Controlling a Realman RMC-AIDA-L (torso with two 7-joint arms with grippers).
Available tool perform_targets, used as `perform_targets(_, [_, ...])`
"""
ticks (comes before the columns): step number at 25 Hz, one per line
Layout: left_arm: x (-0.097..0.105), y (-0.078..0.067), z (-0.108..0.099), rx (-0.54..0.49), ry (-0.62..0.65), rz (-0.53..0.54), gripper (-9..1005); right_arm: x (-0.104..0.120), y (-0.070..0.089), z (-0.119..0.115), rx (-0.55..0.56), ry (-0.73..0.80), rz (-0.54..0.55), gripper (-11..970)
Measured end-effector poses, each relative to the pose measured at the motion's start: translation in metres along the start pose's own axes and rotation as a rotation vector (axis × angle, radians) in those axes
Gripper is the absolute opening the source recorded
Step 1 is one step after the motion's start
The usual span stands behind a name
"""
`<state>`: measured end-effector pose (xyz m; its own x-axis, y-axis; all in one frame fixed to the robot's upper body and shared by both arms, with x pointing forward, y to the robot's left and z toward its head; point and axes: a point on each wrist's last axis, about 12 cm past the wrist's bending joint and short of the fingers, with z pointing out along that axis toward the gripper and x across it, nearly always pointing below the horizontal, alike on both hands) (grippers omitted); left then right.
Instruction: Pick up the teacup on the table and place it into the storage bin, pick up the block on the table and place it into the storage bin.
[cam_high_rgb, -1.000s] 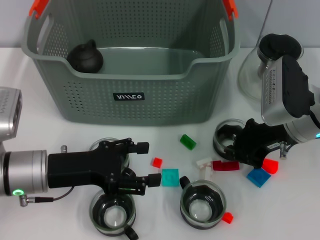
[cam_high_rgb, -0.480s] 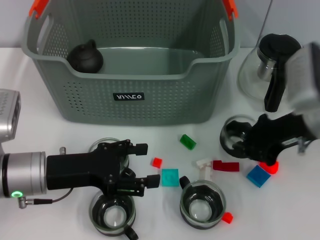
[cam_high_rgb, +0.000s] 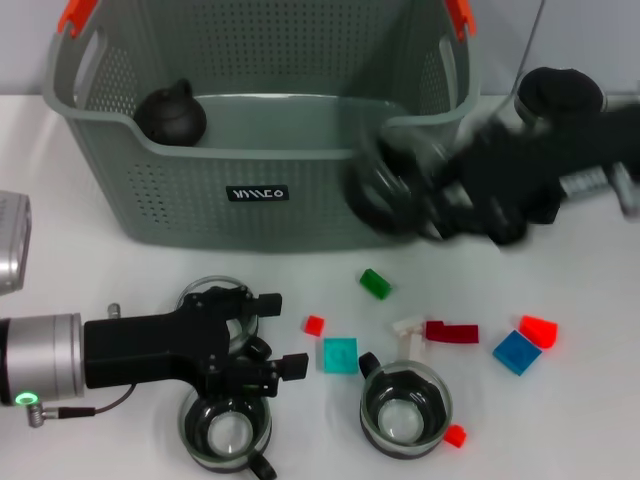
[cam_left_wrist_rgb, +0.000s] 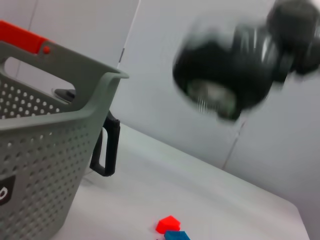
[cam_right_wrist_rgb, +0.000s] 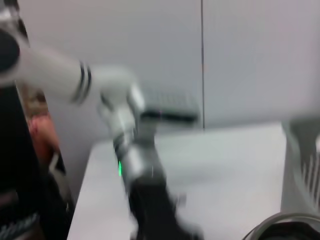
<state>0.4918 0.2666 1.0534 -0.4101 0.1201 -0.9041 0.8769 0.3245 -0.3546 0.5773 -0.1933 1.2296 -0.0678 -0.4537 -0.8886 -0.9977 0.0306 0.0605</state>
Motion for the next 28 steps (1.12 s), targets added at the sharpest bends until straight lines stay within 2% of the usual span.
perform_targets(3, [-0.001,0.0,0.001,0.0,-0.004,0.002,934,-0.033,-0.017,0.01,0.021,-0.069,-0.027,57])
perform_targets(5, [-0.002,0.001,0.001,0.001,-0.006,0.004,934,-0.055,-0.034,0.019,0.068,-0.096,-0.024,58])
perform_targets(7, [-0.003,0.001,0.002,0.004,-0.007,0.006,934,-0.072,-0.059,0.031,0.156,-0.097,0.001,58])
perform_targets(11, [-0.004,0.001,0.005,0.008,-0.011,0.008,933,-0.076,-0.102,0.055,0.337,-0.019,0.046,58])
perform_targets(14, [-0.006,0.002,0.006,0.01,-0.014,0.01,933,-0.067,-0.121,0.068,0.462,0.039,0.041,58])
perform_targets(16, [-0.007,0.002,0.007,0.011,-0.017,0.012,933,-0.058,-0.129,0.075,0.531,0.072,0.036,58])
perform_targets(19, [-0.007,0.002,0.007,0.01,-0.023,0.012,933,-0.044,-0.132,0.083,0.58,0.109,0.04,57])
perform_targets(28, [-0.007,0.002,0.007,0.01,-0.024,0.011,934,-0.012,-0.124,0.094,0.59,0.203,0.042,151])
